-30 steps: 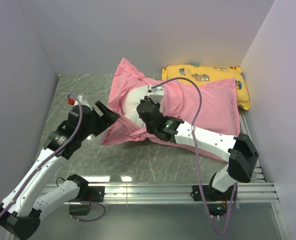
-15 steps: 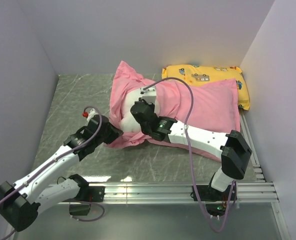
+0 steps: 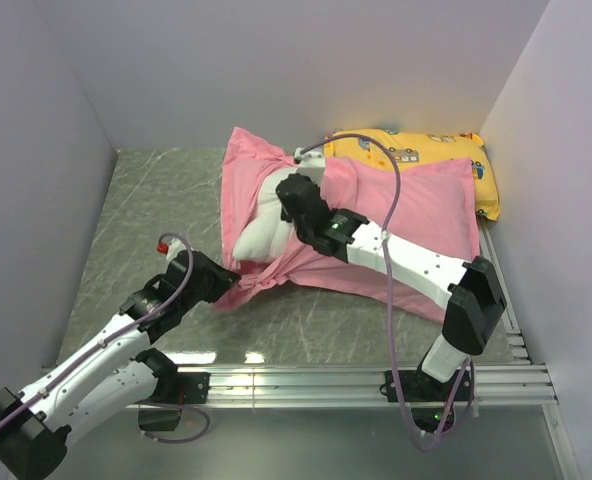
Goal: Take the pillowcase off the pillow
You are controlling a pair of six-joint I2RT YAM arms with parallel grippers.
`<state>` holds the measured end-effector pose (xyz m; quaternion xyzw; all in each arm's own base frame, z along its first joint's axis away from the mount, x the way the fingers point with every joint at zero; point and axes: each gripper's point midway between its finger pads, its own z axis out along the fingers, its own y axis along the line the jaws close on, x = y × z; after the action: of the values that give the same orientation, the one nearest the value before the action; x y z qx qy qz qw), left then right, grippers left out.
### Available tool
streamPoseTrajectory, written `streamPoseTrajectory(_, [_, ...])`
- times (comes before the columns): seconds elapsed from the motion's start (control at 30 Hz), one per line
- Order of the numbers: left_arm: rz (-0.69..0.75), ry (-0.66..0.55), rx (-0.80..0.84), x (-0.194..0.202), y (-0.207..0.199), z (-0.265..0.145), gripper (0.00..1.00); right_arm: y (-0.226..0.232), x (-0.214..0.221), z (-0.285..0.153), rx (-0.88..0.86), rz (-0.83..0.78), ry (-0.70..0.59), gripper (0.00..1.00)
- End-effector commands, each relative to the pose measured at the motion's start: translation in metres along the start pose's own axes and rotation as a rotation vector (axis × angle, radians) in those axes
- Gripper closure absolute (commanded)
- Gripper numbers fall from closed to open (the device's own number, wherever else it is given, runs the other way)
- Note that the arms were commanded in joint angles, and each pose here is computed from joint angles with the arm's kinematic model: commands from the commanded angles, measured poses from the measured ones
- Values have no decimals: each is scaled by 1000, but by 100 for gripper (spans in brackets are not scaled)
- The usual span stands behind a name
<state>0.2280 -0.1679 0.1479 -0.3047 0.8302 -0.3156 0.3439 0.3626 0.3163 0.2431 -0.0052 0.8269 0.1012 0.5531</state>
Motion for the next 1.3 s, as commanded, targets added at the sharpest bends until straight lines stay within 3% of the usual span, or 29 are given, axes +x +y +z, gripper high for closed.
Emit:
streamPoseTrajectory(0.0, [36, 101, -172, 27, 54, -4, 91, -41, -114, -11, 97, 215, -268, 100])
streamPoseTrajectory(0.23, [11, 69, -167, 24, 58, 1, 87, -34, -105, -16, 1, 231, -218, 100])
streamPoseTrajectory(0.37, [18, 8, -171, 10, 48, 19, 87, 1, -93, -47, -280, 236, -126, 100])
streamPoseTrajectory(0.47, [9, -29, -205, -8, 48, 37, 91, 13, -68, -72, -446, 244, -63, 100])
streamPoseTrajectory(0.6, [-31, -84, -188, -43, 44, 55, 96, 28, -1, -103, -659, 210, 135, 100])
streamPoseTrajectory(0.7, [-7, -118, -187, -65, 30, 61, 95, 37, 49, -114, -711, 148, 256, 100])
streamPoseTrajectory(0.83, [76, -143, -108, -86, -11, 55, 84, 47, 105, -112, -704, 74, 366, 100])
streamPoseTrajectory(0.97, [121, -188, -120, -100, -19, 43, 51, 49, 133, -104, -690, 83, 424, 100])
streamPoseTrajectory(1.07, [150, -203, -127, -104, -19, 34, 42, 47, 133, -95, -640, 82, 415, 100])
streamPoseTrajectory(1.13, [168, -191, -92, -101, -23, 25, 40, 44, 132, -92, -619, 74, 412, 100])
streamPoseTrajectory(1.27, [208, -224, -53, -106, -32, 3, 48, 44, 119, -88, -588, 76, 380, 100])
